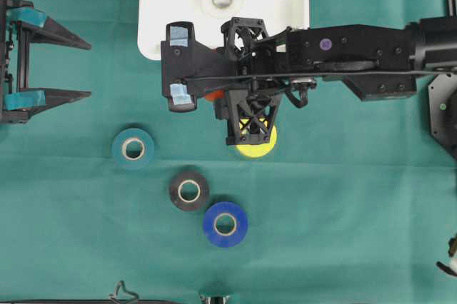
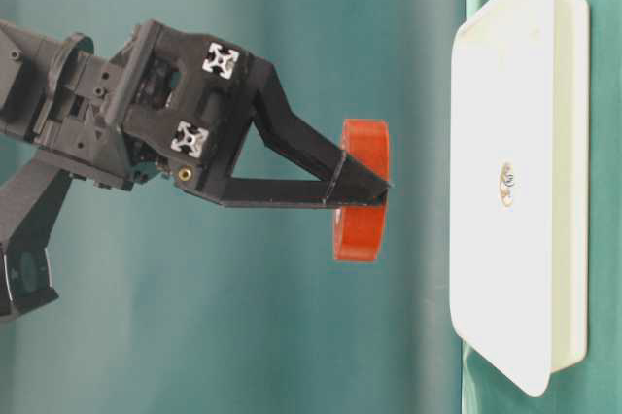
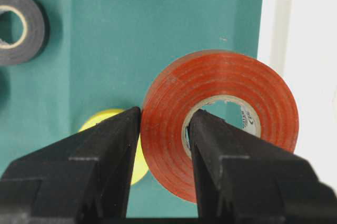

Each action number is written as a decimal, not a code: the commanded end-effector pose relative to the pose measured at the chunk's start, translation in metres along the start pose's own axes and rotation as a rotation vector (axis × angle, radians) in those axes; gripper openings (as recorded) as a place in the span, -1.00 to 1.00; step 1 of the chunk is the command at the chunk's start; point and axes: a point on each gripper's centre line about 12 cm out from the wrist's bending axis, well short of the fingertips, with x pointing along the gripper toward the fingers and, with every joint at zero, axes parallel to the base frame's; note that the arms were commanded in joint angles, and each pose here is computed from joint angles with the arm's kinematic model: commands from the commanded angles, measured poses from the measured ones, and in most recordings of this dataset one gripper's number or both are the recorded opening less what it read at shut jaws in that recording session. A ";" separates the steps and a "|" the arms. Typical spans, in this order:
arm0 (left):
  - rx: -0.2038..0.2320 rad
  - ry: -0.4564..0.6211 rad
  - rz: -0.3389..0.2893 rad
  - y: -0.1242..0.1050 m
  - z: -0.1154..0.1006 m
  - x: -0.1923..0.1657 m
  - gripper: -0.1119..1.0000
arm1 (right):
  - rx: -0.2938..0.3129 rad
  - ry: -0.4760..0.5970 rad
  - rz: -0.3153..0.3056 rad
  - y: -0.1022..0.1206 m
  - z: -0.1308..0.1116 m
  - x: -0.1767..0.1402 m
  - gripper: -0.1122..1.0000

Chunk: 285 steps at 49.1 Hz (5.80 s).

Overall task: Pick up the tape from a random location and place it into the white case.
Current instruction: 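Close the right gripper on the red tape and lift it, then carry the red tape with the right gripper over the white tray, then lower the red tape into the tray and open the right gripper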

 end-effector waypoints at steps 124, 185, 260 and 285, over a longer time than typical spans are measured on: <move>-0.002 -0.011 -0.001 0.000 0.005 0.000 0.95 | 0.293 -0.069 -0.229 -0.173 -0.019 -0.036 -0.21; -0.004 -0.017 -0.001 0.000 0.006 0.000 0.95 | 0.303 -0.076 -0.199 -0.171 -0.065 0.047 -0.22; -0.004 -0.017 -0.001 0.000 0.006 0.000 0.95 | 0.307 -0.048 -0.190 -0.174 -0.086 0.088 0.64; -0.006 -0.020 -0.001 0.000 0.006 0.000 0.95 | 0.329 -0.094 -0.212 -0.175 -0.065 0.024 0.82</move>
